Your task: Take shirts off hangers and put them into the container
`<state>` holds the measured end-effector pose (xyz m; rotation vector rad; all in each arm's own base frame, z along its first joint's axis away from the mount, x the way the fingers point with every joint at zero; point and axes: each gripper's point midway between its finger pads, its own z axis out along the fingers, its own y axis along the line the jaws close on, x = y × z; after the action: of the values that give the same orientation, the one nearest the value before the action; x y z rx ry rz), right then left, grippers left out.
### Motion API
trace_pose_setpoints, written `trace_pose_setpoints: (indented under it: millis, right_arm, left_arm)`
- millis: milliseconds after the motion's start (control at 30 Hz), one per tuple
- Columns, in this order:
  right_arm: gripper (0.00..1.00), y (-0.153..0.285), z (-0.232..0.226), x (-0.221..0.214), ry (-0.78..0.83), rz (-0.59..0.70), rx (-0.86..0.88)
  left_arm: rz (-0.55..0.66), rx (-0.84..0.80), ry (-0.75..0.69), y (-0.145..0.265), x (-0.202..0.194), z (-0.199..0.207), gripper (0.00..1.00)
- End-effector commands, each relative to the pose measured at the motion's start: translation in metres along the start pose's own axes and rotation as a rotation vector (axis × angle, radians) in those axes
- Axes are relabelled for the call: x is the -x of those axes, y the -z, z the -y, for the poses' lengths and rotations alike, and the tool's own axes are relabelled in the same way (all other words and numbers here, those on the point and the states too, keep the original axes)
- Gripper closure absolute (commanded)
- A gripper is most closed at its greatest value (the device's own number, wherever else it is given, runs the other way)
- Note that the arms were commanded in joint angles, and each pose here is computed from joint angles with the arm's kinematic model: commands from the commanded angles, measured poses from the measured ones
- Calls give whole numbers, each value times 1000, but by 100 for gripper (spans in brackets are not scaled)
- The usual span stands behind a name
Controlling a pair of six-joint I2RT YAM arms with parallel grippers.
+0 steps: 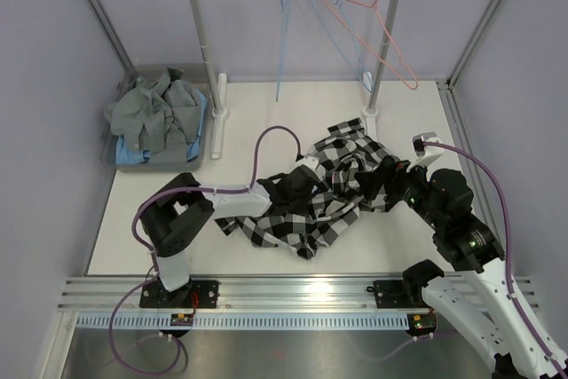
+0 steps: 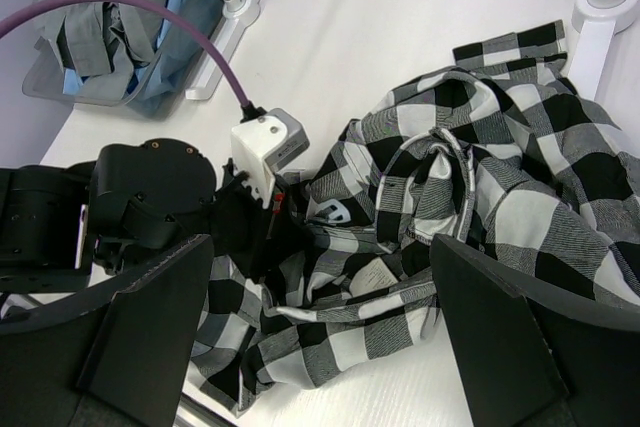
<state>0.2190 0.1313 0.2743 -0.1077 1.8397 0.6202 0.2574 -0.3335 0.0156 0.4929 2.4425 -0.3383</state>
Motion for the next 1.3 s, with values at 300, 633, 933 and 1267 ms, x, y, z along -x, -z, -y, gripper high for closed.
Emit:
trace_pose_setpoints:
  millis: [300, 633, 933, 1267]
  right_arm:
    - [1, 1, -2, 12, 23, 42, 8]
    - [1, 6, -5, 19, 26, 62, 14]
    - [1, 9, -13, 22, 24, 58, 54]
    - [1, 11, -25, 18, 12, 38, 119]
  left_arm:
    - [112, 258, 125, 97, 2, -85, 100]
    - [309, 405, 260, 223, 39, -160, 100]
    - [526, 653, 354, 354, 104, -241, 100]
    - [786, 804, 402, 469, 243, -289, 100]
